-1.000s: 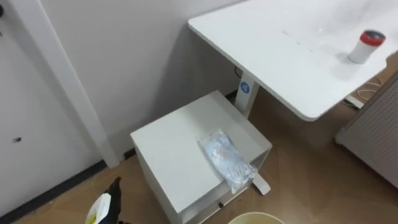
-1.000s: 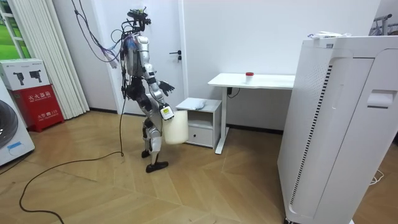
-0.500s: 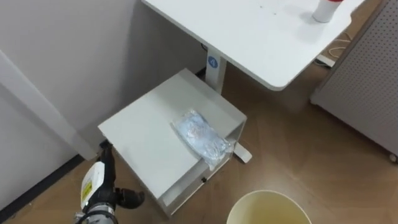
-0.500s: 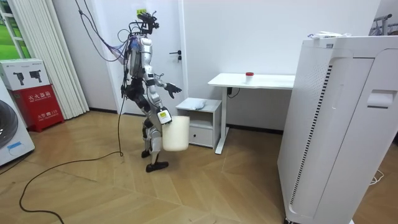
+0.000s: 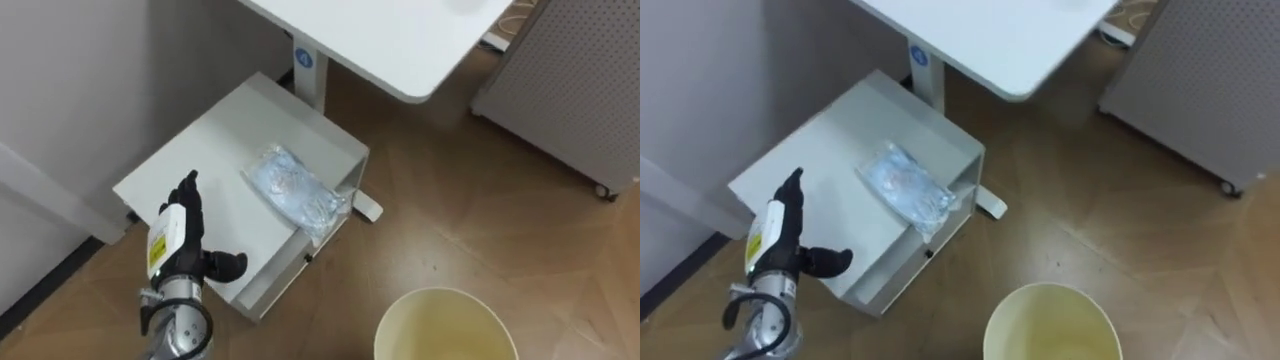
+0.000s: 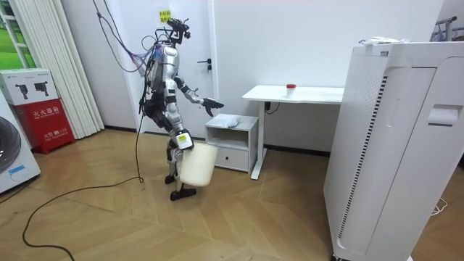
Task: Pick garbage
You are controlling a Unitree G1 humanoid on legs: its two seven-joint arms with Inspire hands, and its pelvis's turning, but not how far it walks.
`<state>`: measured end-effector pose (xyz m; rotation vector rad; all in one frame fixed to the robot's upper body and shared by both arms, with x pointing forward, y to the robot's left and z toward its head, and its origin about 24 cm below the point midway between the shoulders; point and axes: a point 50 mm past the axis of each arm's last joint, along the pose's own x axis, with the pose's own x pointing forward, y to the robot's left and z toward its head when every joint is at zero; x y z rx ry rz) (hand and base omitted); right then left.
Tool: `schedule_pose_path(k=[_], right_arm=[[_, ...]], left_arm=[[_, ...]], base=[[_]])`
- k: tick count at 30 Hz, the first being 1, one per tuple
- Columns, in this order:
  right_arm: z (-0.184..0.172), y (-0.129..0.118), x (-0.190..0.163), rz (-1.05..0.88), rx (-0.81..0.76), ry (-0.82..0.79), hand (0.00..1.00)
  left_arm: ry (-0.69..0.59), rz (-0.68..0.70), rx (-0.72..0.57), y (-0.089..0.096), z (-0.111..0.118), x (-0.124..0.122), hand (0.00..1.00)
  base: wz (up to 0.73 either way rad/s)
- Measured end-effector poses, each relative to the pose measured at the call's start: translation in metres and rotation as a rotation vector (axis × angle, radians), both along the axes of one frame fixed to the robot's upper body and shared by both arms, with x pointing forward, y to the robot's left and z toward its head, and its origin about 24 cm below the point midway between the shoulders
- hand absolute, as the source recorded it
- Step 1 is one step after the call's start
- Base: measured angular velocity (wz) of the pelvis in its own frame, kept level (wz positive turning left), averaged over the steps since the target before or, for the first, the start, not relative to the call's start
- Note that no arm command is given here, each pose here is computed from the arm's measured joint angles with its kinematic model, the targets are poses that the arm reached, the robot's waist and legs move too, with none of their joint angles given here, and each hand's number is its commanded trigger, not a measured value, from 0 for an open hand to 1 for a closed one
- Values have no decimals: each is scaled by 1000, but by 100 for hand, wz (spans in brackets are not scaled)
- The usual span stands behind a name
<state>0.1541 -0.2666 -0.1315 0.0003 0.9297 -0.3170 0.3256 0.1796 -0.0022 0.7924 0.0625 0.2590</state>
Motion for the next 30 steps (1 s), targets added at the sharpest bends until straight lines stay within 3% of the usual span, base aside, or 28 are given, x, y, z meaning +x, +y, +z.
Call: schedule_pose_path(k=[5, 10, 17, 22, 30], right_arm=[[2, -13, -5, -2, -34, 21, 100], [-4, -24, -32, 40, -104, 170, 100], [-18, -8, -57, 229, -108, 351, 100], [-22, 3, -59, 321, -82, 383, 100], [-21, 10, -53, 386, 3, 367, 100]], left_arm=[[-51, 22, 45, 6, 13, 9, 0], [-95, 31, 79, 8, 21, 13, 0], [-117, 42, 153, 22, 27, 14, 0], [-154, 22, 247, 23, 37, 20, 0], [-57, -8, 393, 30, 28, 19, 0]], base=[[-16], [-12], [-6], [-3], [3]])
